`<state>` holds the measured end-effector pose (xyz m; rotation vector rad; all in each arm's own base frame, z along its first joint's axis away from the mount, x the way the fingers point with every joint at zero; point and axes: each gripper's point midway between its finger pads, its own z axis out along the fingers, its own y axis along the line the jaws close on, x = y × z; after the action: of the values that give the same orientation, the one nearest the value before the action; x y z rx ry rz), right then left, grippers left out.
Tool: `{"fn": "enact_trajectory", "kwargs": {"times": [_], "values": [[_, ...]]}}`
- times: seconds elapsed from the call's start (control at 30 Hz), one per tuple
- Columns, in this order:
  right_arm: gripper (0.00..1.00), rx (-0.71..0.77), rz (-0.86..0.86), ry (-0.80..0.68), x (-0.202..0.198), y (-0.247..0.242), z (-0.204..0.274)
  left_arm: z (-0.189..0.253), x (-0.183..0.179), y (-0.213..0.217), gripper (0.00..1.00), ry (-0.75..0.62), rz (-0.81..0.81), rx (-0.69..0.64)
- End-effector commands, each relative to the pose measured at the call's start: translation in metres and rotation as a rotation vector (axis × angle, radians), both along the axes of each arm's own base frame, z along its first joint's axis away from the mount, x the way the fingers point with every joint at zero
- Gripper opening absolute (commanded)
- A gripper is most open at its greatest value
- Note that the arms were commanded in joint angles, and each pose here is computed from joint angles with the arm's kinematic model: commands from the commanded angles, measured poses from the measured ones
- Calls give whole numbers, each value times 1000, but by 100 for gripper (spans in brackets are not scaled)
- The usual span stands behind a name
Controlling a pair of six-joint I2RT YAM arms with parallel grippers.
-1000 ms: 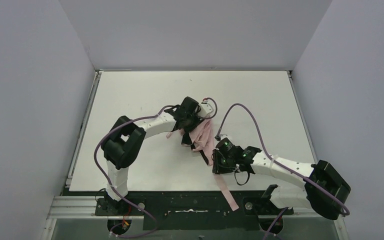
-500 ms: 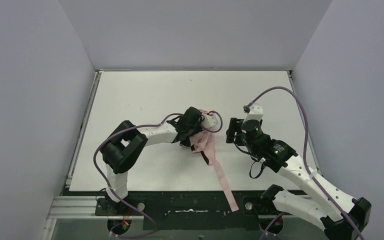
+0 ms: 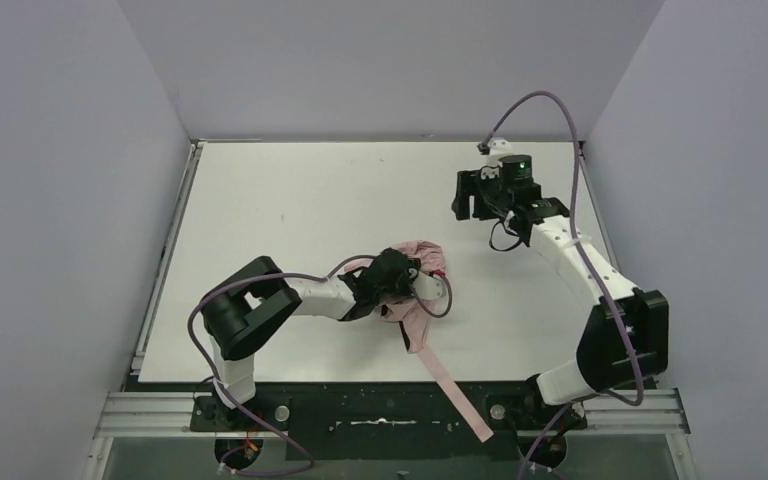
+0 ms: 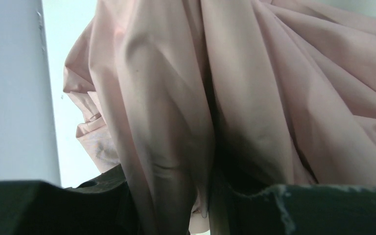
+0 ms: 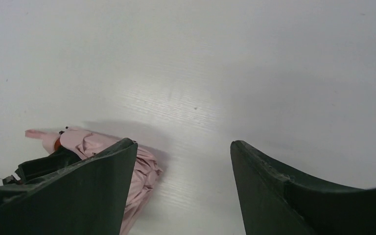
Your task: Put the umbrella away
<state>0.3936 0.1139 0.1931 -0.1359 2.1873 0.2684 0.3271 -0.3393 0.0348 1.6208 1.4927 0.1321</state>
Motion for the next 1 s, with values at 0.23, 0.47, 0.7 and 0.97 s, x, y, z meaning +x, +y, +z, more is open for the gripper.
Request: {"fn": "enact_trajectory", "kwargs": {"times": [0.23,0.47,0.7,0.97], "values": [[79,-30,732,177,-10,72,-45,-29,-30,6,0,-80,-176,118],[85,18,880,293,-33,84,-71,-28,-31,6,0,-152,-210,130],[88,41,949,351,-46,98,-89,-36,-36,6,0,-153,-238,165],[90,28,1003,442,-66,104,-112,-40,-36,7,0,-155,-239,176]]}}
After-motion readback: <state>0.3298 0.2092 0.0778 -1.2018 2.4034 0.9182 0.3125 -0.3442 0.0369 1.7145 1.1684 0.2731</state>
